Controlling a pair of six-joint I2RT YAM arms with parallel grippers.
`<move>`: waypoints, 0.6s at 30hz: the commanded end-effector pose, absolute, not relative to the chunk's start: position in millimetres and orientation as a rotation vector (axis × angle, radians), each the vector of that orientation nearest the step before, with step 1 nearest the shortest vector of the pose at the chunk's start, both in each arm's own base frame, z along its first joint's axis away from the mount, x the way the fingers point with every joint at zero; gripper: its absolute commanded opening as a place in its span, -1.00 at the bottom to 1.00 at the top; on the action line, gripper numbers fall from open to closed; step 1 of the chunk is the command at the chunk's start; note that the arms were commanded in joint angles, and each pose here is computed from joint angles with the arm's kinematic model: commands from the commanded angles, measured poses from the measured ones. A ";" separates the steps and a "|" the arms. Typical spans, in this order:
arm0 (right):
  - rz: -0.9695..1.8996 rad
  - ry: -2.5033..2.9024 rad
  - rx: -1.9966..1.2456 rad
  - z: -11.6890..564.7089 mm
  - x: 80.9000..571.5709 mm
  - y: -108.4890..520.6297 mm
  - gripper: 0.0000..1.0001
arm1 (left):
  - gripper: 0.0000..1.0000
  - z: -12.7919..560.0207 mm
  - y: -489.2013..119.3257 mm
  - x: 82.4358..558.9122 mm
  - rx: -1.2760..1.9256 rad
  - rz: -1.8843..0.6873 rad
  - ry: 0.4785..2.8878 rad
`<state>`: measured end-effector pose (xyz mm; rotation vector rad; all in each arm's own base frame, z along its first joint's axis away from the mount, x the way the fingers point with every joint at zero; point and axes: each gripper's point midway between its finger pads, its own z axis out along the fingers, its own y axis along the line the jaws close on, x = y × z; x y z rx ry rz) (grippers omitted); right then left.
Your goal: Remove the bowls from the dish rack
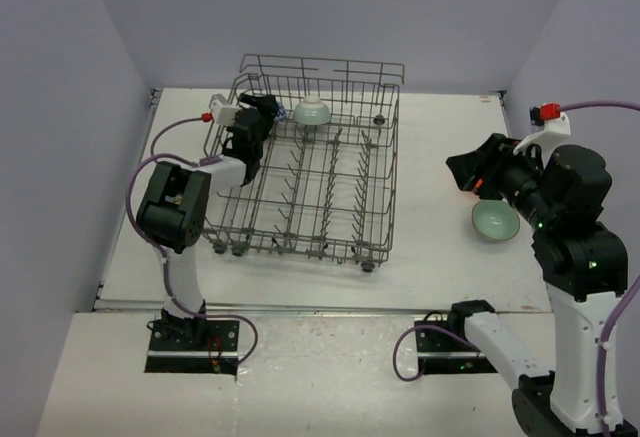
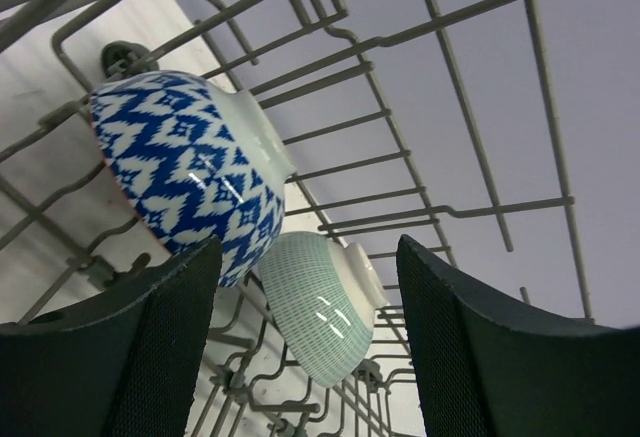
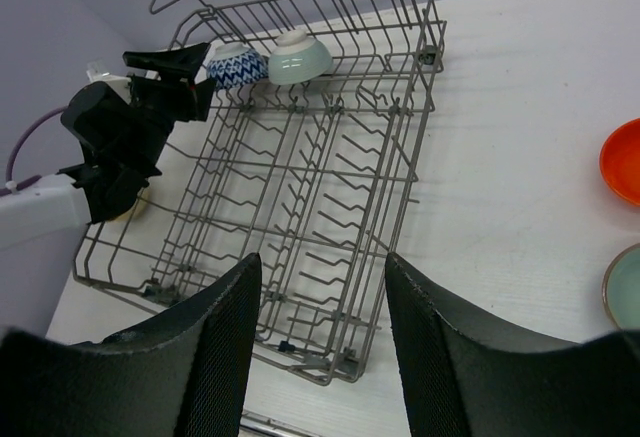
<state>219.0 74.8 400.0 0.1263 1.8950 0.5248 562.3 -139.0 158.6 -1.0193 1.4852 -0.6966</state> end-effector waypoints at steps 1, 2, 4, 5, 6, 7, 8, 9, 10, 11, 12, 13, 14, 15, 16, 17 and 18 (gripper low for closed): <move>0.495 1.880 0.111 402.9 214.4 71.2 0.08 | 0.43 141.4 -130.4 574.5 -1.055 -0.726 1.473; 0.495 1.874 0.110 404.4 213.0 71.0 0.08 | 0.43 136.8 -130.6 575.1 -1.056 -0.723 1.477; 0.493 1.869 0.106 406.5 211.9 70.8 0.08 | 0.43 135.1 -131.4 575.9 -1.056 -0.729 1.475; 0.493 1.868 0.106 406.8 210.8 70.8 0.08 | 0.43 133.6 -131.7 575.6 -1.057 -0.730 1.478; 0.493 1.868 0.106 406.3 210.8 70.8 0.08 | 0.43 134.0 -131.8 575.3 -1.054 -0.730 1.479; 0.494 1.869 0.105 405.7 210.9 71.0 0.07 | 0.44 133.8 -131.6 574.6 -1.052 -0.726 1.483; 0.498 1.873 0.105 404.6 211.0 71.6 0.08 | 0.44 138.8 -131.0 574.7 -1.049 -0.725 1.477; 0.507 1.869 0.104 405.5 210.1 72.7 0.07 | 0.44 139.4 -130.3 573.7 -1.044 -0.715 1.483; 0.509 1.866 0.102 405.6 209.8 73.0 0.07 | 0.44 140.9 -129.1 573.1 -1.040 -0.710 1.484; 0.511 1.868 0.102 404.9 210.1 73.4 0.08 | 0.44 149.6 -128.6 571.9 -1.032 -0.712 1.478; 0.511 1.866 0.108 405.0 210.1 72.9 0.08 | 0.44 149.7 -127.9 569.8 -1.024 -0.696 1.493; 0.509 1.867 0.106 405.1 210.6 72.9 0.08 | 0.45 152.3 -128.2 566.9 -1.018 -0.688 1.499; 0.510 1.861 0.108 407.4 209.5 72.6 0.08 | 0.45 164.8 -125.2 563.7 -1.016 -0.687 1.485; 0.512 1.849 0.111 412.0 208.3 72.3 0.08 | 0.46 162.7 -123.4 560.3 -1.026 -0.669 1.503; 0.516 1.845 0.109 414.6 207.3 72.9 0.08 | 0.46 173.1 -122.4 557.5 -1.026 -0.674 1.495; 0.520 1.839 0.112 417.7 206.8 73.0 0.08 | 0.46 169.3 -120.9 553.7 -1.046 -0.648 1.525; 0.524 1.822 0.110 424.5 204.9 73.0 0.08 | 0.46 169.7 -121.5 551.7 -1.058 -0.633 1.540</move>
